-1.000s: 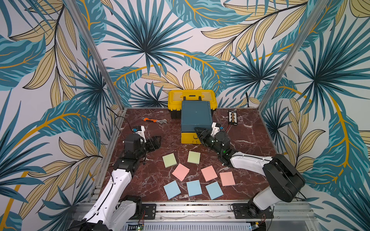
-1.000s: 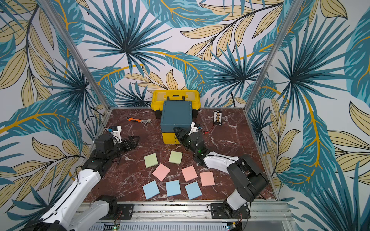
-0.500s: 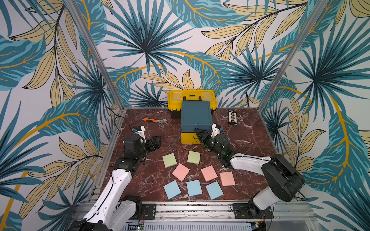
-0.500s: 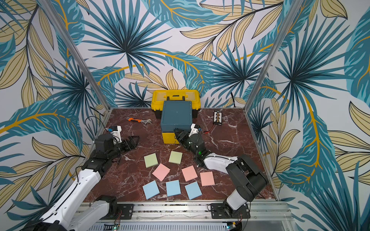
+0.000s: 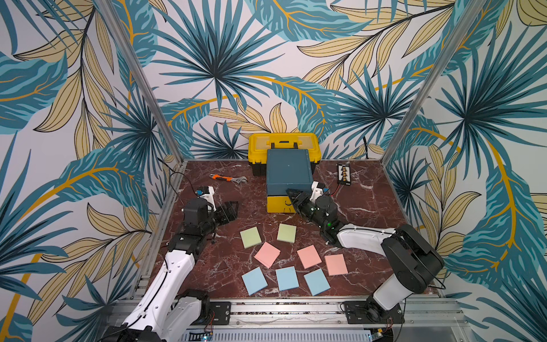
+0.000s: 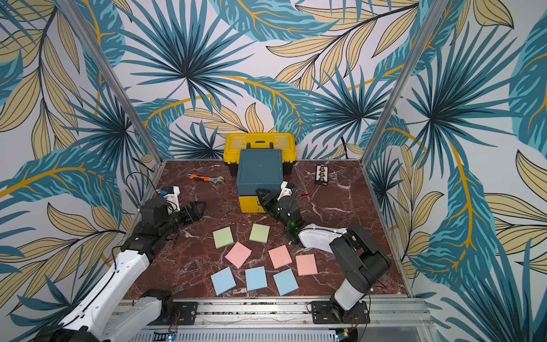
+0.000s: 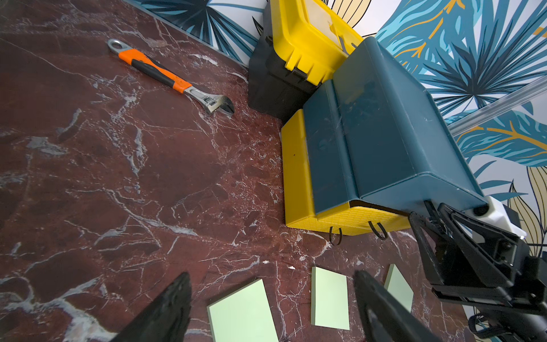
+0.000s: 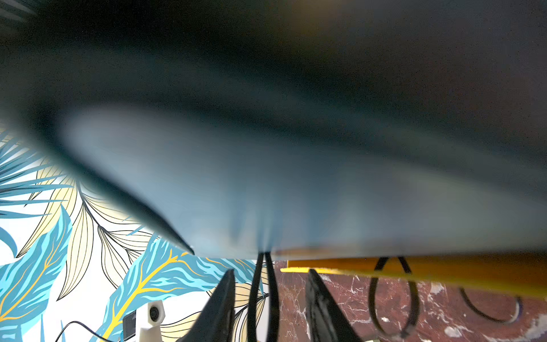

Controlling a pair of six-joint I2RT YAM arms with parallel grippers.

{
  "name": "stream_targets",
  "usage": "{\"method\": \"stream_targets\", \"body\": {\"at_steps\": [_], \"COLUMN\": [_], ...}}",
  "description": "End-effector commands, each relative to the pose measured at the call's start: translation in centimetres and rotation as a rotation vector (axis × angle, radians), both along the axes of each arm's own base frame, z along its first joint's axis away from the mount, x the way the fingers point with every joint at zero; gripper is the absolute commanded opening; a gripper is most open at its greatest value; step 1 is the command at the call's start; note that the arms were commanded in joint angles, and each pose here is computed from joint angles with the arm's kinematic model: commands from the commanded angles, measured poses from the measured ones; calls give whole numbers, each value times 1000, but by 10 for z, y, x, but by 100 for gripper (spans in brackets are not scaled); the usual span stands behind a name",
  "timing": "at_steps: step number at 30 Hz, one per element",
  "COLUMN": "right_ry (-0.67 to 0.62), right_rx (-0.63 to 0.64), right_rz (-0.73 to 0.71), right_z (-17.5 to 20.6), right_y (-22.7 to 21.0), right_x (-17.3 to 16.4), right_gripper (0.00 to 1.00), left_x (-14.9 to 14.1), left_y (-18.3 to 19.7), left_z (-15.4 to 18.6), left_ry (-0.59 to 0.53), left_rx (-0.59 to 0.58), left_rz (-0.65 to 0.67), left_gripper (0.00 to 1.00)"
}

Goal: Please put the sticky notes in the drawer by color
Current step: Open the drawer in the storage box.

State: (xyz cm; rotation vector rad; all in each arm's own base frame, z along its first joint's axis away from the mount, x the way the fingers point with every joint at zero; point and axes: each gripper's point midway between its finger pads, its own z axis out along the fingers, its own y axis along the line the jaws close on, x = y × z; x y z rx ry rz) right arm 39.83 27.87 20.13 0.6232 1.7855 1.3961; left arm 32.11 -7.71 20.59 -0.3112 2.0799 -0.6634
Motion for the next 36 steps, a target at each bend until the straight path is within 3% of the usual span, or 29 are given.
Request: {"method": "stream_targets", "body": {"at_steps": [1, 15, 19, 23, 36], "right_ry": [-5, 3, 9, 18, 17], "right_rx": [20, 91, 101, 105, 84], "right_rz": [15, 20, 28, 33, 44], "right_z": [4, 11, 11, 9, 18], "right_y": [6, 8, 10, 11, 7], "right_x": [0, 0, 1, 1, -9], "right_gripper": [40, 34, 21, 14, 12], "left_x": [-4, -7, -9, -10, -8], "left_y": [-2, -3, -3, -4, -5], "left_z": [4, 1, 0, 0, 1], "left_ry": [-11, -6, 0, 0, 0], "left_rx": [-7, -21, -19, -18, -28], "left_rz": [-12, -15, -17, -19, -18], "left_gripper": [87, 87, 87, 87, 87]}}
